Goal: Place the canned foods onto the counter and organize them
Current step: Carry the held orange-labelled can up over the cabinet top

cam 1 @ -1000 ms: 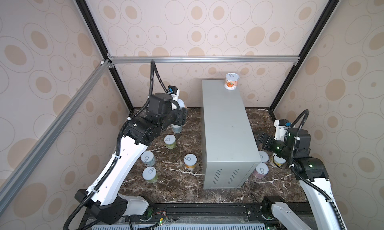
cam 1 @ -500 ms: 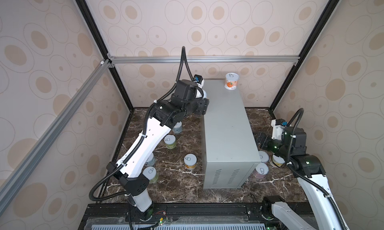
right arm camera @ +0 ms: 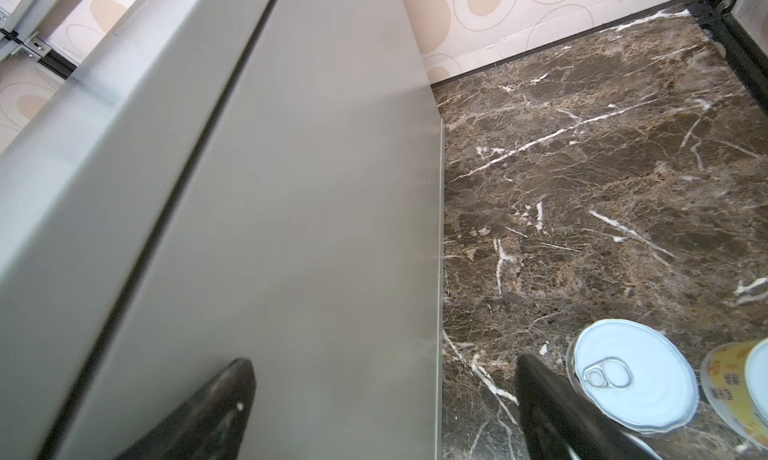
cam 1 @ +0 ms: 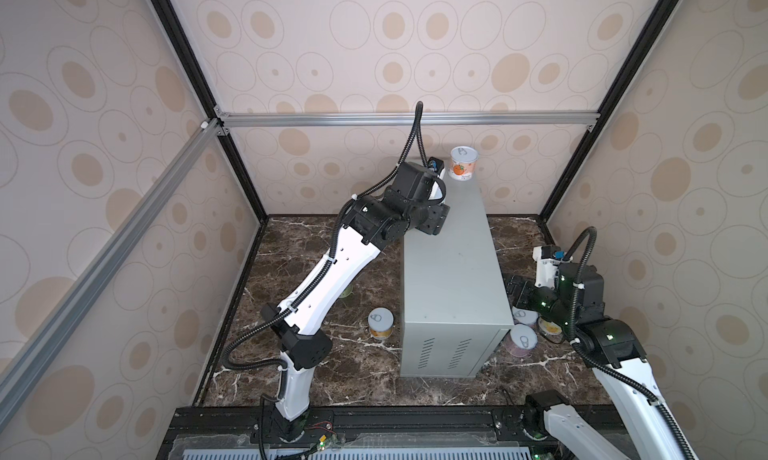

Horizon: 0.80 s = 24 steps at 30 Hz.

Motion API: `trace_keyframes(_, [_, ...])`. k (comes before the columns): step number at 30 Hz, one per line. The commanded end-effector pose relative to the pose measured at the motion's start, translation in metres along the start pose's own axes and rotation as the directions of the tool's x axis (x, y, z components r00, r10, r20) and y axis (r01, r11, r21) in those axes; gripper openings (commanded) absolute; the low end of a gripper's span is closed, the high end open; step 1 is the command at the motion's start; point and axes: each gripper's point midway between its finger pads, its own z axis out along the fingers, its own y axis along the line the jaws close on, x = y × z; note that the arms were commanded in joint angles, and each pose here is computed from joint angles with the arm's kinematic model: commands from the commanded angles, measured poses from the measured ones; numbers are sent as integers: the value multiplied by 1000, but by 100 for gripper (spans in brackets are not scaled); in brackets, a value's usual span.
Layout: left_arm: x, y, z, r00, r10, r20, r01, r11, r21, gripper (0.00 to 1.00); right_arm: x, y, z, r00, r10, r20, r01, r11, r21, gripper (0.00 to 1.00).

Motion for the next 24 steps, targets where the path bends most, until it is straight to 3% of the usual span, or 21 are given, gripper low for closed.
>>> trace_keyframes(1, [-28,4,-17,995,11,98,-9,1000,-20,57,3,12,-3,1000,-23,3,23,998,-57,99])
trace_keyframes(8, [-17,-1,-1,998,38,58,-37,999,-21,71,3,14,-10,1000,-20,19,21,998,-65,100])
trace_keyframes(24, [-27,-7,-2,993,70,99,-68,997,-22,98,-2,5,-21,999,-38,34,38,999,3,100])
